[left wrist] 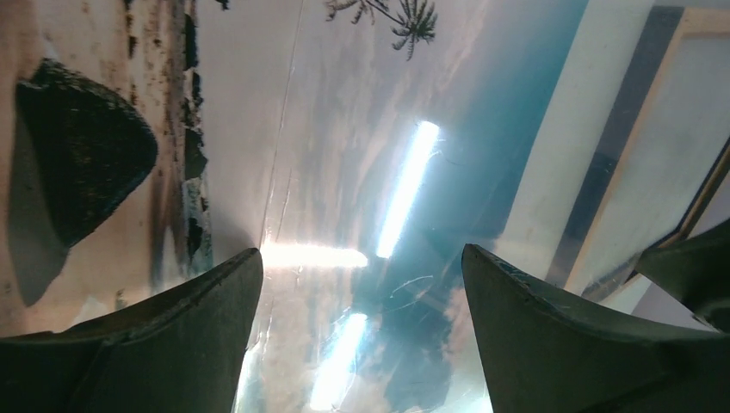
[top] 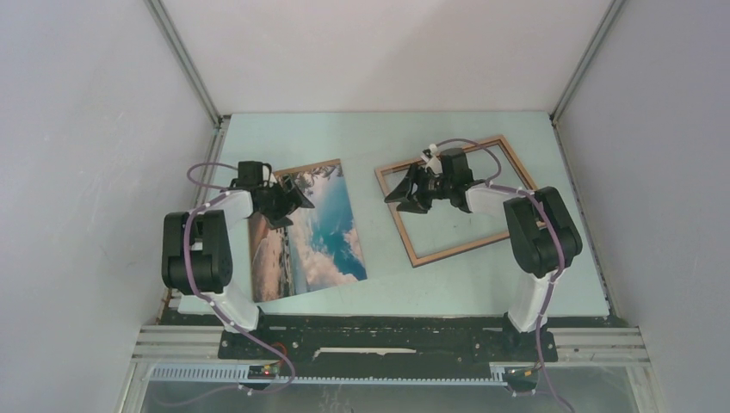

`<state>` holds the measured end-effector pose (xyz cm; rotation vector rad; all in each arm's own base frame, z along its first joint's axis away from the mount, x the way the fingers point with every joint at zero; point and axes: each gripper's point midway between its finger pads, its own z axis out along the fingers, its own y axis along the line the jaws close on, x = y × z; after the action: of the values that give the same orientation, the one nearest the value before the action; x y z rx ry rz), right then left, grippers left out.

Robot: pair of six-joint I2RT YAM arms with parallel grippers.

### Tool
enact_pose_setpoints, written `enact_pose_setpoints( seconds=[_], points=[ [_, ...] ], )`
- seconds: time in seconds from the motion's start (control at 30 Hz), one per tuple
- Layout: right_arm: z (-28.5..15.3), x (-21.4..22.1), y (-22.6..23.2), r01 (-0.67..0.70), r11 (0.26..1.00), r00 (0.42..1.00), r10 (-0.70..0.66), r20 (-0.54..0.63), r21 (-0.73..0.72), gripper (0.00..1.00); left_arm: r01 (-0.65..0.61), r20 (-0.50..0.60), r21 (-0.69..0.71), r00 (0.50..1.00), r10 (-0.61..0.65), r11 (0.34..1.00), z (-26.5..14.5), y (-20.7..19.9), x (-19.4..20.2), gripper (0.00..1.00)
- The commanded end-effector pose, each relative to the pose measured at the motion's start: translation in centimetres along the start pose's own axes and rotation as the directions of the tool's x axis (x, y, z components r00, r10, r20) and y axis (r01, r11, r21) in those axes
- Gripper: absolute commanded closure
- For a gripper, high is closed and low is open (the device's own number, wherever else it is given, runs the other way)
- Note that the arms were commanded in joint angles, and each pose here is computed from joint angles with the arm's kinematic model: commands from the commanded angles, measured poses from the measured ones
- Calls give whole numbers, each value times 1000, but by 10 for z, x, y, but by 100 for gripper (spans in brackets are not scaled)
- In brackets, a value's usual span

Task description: Put the photo into the frame

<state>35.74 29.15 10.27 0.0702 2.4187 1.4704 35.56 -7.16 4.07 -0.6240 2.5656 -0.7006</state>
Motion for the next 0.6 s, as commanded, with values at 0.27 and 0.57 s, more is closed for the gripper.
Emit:
enact_pose_setpoints(
  seconds=[0.27, 0.57],
  points=[
    [-17, -28, -64, -21, 991, 999, 16, 37, 133, 31, 21, -73, 71, 997, -15, 997, 14, -18, 16, 11],
    [-8, -46, -89, -102, 991, 995, 100, 28, 88, 36, -10, -75, 60, 997, 15, 998, 13, -18, 13, 10]
  ],
)
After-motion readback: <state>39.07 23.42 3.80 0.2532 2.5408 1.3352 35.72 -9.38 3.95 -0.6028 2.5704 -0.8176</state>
